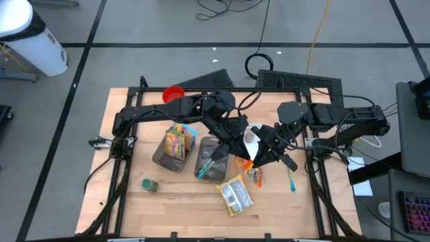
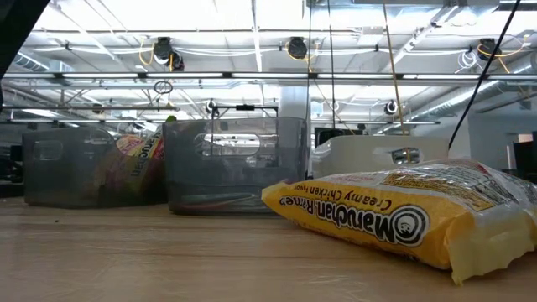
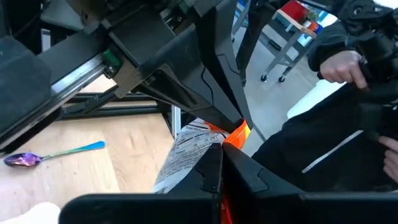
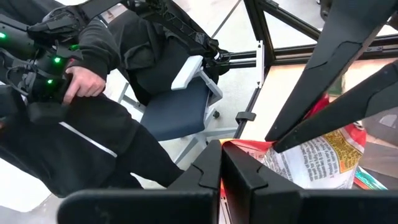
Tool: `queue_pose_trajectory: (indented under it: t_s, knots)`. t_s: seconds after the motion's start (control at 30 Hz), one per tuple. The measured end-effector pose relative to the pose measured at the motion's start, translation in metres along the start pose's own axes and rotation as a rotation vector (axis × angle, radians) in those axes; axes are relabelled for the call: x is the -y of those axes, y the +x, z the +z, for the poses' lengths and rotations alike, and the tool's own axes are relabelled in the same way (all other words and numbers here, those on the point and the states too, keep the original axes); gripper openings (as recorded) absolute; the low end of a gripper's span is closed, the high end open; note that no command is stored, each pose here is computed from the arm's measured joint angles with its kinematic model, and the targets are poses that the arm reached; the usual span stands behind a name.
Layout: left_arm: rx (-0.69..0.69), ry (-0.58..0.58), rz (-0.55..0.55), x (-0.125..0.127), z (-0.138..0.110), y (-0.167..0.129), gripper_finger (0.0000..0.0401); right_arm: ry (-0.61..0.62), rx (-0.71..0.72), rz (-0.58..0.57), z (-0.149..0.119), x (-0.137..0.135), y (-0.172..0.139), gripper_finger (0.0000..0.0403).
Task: Pick & Place Food Item
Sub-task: Put the orange pack into the left gray bin
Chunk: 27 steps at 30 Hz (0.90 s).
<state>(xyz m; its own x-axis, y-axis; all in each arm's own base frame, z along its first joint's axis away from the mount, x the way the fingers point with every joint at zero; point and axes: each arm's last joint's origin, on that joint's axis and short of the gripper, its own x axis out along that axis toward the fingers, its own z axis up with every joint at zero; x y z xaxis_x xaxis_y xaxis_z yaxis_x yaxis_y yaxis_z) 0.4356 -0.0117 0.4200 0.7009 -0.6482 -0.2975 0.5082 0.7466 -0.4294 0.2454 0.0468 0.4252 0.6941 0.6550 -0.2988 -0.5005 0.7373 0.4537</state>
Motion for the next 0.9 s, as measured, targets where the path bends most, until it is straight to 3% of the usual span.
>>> queue_pose_trajectory:
  t_s: [0.37, 0.73, 0.9]
  knots:
    - [0.002, 0.009, -0.001, 0.000, 0.000, 0.000, 0.0004, 0.009, 0.015, 0.003, 0.002, -0.001, 0.000, 0.0017]
    - [-0.061, -0.050, 0.045, -0.001, -0.003, -0.027, 0.0002, 0.080, 0.060, -0.051, 0.006, 0.010, -0.016, 0.0137]
    - [-0.146, -0.043, 0.150, 0.013, -0.009, -0.051, 0.0002, 0.069, 0.080, -0.083, 0.008, 0.014, -0.025, 0.0174]
